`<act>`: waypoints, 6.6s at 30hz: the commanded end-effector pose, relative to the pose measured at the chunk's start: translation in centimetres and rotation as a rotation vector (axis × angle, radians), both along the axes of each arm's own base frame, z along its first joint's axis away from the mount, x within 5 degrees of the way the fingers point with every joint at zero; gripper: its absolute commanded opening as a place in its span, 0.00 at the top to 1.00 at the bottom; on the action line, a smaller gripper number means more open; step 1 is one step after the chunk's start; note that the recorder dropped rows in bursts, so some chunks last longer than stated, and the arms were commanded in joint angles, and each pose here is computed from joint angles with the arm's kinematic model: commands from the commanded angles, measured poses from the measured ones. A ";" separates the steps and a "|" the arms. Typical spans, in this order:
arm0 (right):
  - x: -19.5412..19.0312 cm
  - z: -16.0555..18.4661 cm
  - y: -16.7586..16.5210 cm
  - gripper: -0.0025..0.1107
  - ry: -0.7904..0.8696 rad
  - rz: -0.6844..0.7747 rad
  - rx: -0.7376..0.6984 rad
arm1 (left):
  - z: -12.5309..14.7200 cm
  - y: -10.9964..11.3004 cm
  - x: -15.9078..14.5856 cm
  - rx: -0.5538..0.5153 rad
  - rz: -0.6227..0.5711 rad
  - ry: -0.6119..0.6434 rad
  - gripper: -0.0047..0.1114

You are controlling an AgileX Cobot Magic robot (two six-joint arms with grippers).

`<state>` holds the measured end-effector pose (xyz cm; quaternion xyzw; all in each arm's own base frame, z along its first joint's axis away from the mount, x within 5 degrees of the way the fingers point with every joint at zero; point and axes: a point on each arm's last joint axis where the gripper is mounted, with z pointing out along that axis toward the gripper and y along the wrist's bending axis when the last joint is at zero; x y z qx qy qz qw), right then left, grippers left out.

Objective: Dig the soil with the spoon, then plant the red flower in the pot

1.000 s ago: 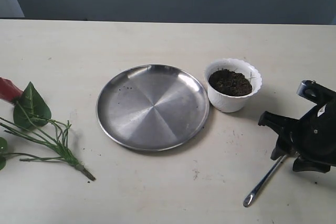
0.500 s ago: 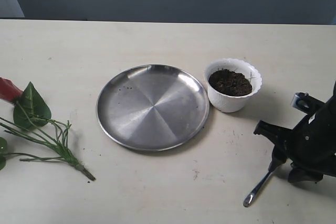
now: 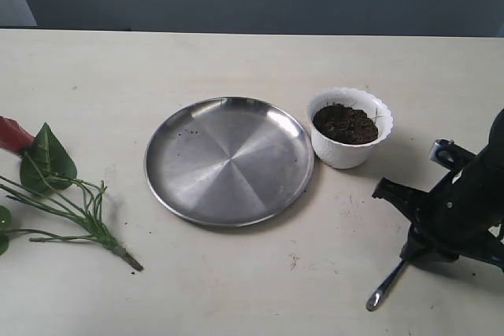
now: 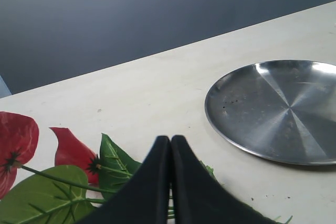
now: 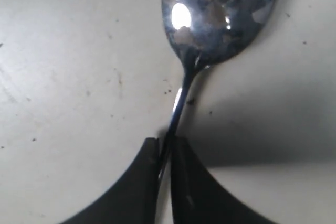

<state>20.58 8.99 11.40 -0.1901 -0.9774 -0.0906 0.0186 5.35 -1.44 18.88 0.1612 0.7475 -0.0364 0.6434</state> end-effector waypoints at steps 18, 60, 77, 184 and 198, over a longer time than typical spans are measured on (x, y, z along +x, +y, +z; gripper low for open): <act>-1.3 8.3 -1.6 0.98 -0.341 0.504 -0.098 | 0.3 0.0 0.0 -0.008 -0.004 -0.016 0.96; 6.2 8.0 8.8 0.98 -0.187 2.054 -1.328 | 0.3 0.0 0.0 -0.008 -0.004 -0.016 0.96; 5.4 7.3 9.7 0.98 -0.079 2.085 -1.157 | 0.3 0.0 0.0 -0.008 -0.004 -0.016 0.96; -4.5 3.8 39.4 0.49 -0.781 1.844 0.185 | 0.3 0.0 0.0 -0.008 -0.004 -0.016 0.96; -3.9 1.1 40.7 0.49 -0.732 1.869 0.165 | 0.3 0.0 0.0 -0.008 -0.004 -0.016 0.96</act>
